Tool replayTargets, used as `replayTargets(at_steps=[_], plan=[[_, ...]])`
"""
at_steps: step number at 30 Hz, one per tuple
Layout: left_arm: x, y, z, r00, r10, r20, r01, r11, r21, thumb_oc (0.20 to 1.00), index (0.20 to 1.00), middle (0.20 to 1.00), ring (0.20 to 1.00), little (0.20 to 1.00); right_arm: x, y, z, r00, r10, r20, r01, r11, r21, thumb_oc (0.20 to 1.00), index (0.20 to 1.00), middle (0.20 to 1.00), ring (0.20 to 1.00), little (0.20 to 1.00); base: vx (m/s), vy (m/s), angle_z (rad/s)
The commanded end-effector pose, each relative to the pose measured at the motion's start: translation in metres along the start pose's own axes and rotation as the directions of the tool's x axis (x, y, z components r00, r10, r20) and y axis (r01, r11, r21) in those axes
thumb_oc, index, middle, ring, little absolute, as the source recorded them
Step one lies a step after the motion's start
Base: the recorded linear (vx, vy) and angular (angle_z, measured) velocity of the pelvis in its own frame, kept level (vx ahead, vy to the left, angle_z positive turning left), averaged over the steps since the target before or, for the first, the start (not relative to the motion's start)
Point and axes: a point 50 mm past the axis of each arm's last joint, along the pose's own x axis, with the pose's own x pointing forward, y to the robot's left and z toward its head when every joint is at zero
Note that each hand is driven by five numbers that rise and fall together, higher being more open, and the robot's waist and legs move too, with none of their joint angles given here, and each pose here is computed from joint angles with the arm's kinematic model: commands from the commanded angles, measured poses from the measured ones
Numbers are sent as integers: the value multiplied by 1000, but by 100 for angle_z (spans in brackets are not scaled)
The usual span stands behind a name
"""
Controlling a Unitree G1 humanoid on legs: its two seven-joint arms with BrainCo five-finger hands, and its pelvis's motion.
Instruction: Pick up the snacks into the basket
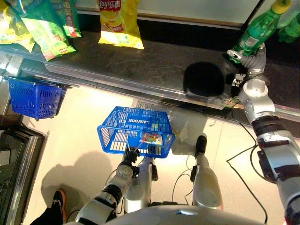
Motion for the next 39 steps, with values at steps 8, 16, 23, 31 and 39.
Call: replayTargets(at_steps=[8, 16, 23, 31, 39], plan=[[-14, 0, -45, 989, -8, -145, 24, 994, 109, 200, 200, 200, 200, 200, 13, 10, 37, 993, 14, 120, -14, 1000, -1, 200, 200, 200, 200, 200, 0, 0, 0], [-14, 0, -44, 989, 8, -148, 4, 997, 83, 200, 200, 200, 200, 200, -14, 11, -2, 999, 18, 41, -21, 998, 66, 200, 200, 200, 200, 200, 0, 0, 0], [-14, 7, -51, 981, 37, -190, -23, 997, 76, 200, 200, 200, 200, 200, -38, -16, -10, 997, -9, 79, -2, 990, 144, 200, 200, 200, 200, 200, 4, 2, 3], [-17, 16, -67, 961, 34, -275, -12, 997, 81, 200, 200, 200, 200, 200, -57, -47, 16, 972, 21, 232, -66, 981, 185, 200, 200, 200, 200, 200, 9, -12, 0], [-23, 28, -86, 933, 43, -358, -36, 999, 24, 200, 200, 200, 200, 200, -105, -71, 27, 927, 202, 316, -249, 962, 116, 200, 200, 200, 200, 200, 39, -40, -10]])
